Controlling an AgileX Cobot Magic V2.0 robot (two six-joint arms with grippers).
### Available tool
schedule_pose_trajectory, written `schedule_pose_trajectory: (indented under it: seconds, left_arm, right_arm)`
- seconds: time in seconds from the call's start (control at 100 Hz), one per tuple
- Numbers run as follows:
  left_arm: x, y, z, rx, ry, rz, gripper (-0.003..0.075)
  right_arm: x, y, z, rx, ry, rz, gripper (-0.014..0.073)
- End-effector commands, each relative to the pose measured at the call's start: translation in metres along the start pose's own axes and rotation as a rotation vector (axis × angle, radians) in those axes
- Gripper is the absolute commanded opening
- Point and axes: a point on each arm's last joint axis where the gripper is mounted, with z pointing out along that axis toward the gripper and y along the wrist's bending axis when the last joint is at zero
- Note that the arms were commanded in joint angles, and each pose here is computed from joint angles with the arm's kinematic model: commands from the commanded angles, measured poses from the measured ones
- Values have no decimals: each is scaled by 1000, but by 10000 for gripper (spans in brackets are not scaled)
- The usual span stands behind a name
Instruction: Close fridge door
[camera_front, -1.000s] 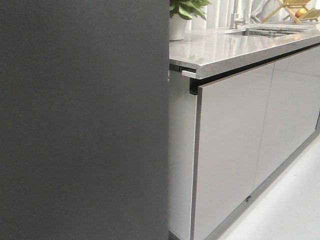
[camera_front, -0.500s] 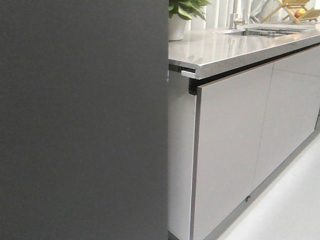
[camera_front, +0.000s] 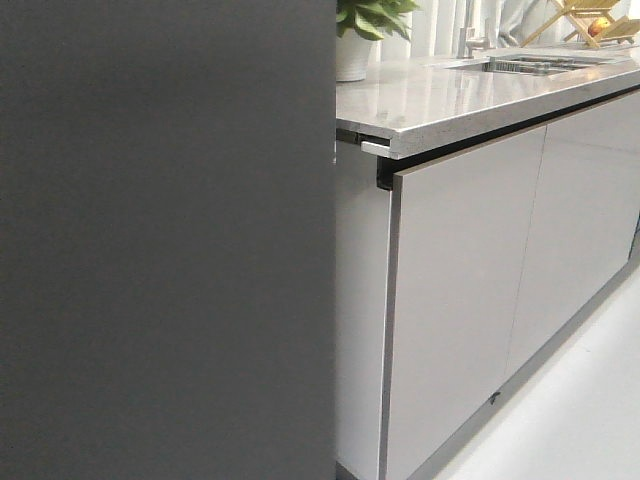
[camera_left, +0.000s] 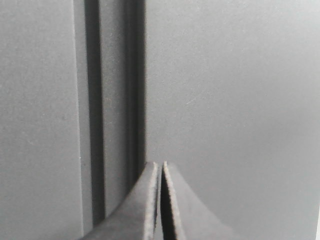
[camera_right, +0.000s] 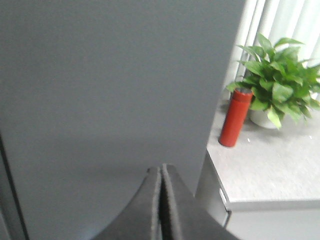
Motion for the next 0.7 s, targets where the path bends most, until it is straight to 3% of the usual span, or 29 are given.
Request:
schedule_pose_trajectory:
  seconds: [0.0, 0.29, 0.69]
  left_arm:
    - [5, 0, -1, 1, -48, -9, -20]
    - [5, 0, -1, 1, -48, -9, -20]
    - [5, 0, -1, 1, -48, -9, -20]
  right_arm:
    - [7, -7, -22, 11, -60, 10, -69]
    - [60, -13, -38, 78, 0, 47, -43]
    - [114, -2, -20, 95, -15, 52, -43]
